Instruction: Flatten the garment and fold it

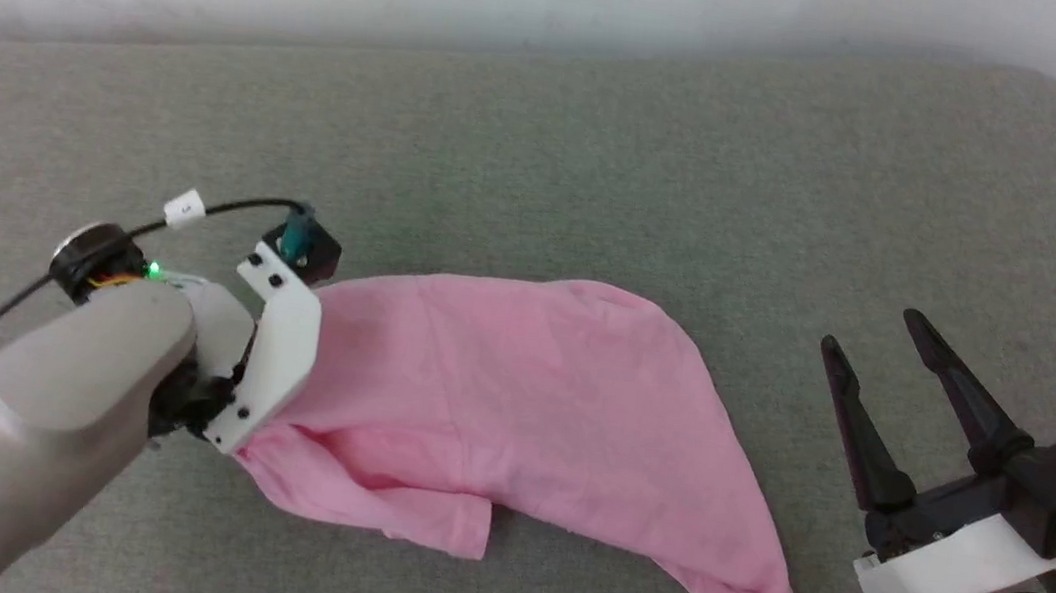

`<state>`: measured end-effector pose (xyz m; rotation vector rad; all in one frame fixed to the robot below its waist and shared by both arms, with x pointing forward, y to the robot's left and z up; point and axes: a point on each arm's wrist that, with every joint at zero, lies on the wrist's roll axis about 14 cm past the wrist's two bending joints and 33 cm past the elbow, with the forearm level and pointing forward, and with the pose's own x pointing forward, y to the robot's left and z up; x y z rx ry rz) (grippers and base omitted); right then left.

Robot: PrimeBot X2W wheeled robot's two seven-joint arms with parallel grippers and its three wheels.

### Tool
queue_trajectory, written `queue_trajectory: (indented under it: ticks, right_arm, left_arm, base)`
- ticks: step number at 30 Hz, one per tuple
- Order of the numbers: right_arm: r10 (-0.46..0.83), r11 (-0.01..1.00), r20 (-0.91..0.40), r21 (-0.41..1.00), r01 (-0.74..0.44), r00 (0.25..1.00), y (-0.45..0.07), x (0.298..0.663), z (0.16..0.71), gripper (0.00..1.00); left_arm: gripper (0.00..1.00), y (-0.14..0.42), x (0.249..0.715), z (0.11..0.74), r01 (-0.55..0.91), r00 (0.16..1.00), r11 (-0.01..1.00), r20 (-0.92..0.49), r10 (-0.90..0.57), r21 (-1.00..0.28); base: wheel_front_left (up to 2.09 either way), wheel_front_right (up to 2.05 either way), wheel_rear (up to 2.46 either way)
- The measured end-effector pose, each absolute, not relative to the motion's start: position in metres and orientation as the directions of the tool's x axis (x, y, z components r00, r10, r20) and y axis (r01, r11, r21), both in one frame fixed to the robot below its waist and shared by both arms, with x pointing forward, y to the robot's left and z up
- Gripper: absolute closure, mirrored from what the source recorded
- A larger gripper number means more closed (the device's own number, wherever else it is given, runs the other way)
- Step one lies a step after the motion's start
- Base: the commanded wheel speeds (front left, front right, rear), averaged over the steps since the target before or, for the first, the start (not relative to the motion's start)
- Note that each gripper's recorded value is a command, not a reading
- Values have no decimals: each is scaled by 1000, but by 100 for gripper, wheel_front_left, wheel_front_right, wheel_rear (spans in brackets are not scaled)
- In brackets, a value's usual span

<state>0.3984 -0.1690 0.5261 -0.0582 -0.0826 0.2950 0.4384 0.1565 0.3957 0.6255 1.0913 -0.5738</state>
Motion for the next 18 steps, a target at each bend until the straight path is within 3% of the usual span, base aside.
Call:
queue_trajectory:
  ticks: [4,5,6,10,15,18]
  right_arm:
    - [278,959,44,-62,-275,960,-173,397,515,0]
    - [275,960,37,-61,-272,961,-174,397,512,0]
    - [272,961,36,-60,-269,962,-175,397,511,0]
    - [272,961,37,-65,-269,962,-175,398,511,0]
    - [296,954,66,-64,-292,953,-165,402,517,0]
    - [305,952,68,-60,-302,950,-160,403,516,0]
  left_arm:
    - [0,152,442,387,732,338,658,-933,-122,179]
    - [20,150,445,386,738,349,650,-927,-136,183]
    - [100,148,447,387,742,362,644,-920,-152,186]
    - [100,139,455,395,756,420,618,-883,-208,214]
    - [100,145,516,471,637,712,664,-629,-313,391]
    - [100,154,538,493,555,797,707,-523,-303,437]
  base:
    - [0,0,0]
    - [0,0,0]
    - [0,0,0]
    - [0,0,0]
    - [0,0,0]
    - [0,0,0]
